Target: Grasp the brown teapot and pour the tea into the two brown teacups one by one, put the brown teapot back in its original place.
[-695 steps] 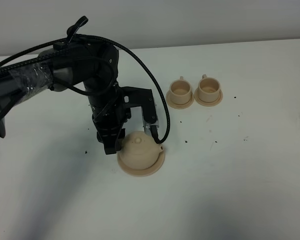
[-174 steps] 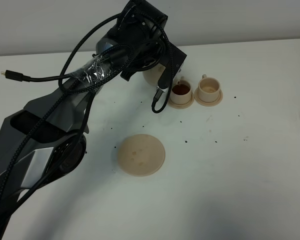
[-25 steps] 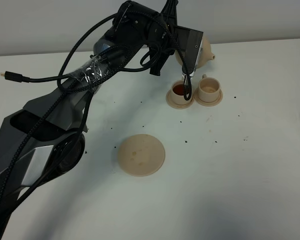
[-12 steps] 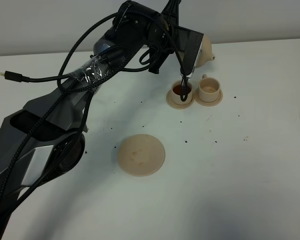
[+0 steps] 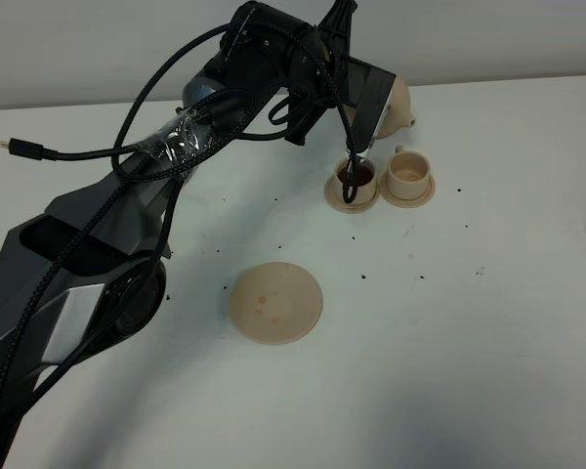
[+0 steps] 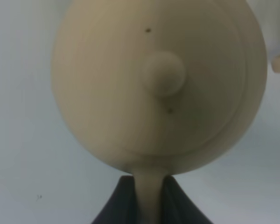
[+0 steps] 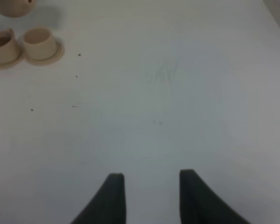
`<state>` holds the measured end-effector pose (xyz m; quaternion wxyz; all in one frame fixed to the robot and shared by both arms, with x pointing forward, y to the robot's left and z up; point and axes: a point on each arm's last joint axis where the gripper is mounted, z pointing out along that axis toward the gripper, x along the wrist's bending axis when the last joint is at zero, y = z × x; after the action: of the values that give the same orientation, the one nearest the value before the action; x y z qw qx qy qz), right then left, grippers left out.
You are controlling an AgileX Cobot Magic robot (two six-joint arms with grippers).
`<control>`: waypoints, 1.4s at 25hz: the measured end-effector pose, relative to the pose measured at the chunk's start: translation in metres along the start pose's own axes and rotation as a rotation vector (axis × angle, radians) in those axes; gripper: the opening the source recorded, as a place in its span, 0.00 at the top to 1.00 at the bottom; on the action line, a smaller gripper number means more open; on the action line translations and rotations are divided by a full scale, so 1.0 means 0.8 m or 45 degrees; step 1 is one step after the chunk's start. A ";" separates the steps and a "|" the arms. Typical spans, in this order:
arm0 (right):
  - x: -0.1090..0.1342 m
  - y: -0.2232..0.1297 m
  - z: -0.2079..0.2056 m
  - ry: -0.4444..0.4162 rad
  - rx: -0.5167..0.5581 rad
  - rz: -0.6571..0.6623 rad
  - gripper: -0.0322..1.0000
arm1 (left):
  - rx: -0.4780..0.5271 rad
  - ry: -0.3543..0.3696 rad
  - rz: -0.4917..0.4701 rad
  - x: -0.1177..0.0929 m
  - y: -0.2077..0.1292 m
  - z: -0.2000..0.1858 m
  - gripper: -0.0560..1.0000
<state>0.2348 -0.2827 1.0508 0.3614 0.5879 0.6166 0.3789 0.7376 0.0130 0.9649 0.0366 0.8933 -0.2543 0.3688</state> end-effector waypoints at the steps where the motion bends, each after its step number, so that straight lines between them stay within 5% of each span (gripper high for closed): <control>1: 0.000 0.000 0.000 0.000 0.000 0.000 0.67 | 0.000 -0.001 0.012 0.000 0.000 0.000 0.81; 24: 0.000 0.000 0.000 0.000 0.000 0.000 0.67 | -0.003 -0.031 0.204 -0.009 0.001 0.009 0.81; 35: 0.000 0.000 0.000 0.000 0.000 0.000 0.67 | 0.015 0.025 0.294 -0.004 0.002 0.010 0.81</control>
<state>0.2348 -0.2827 1.0508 0.3614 0.5879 0.6167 0.3788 0.7401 0.0113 0.9564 -0.0090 0.8546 -0.3531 0.3808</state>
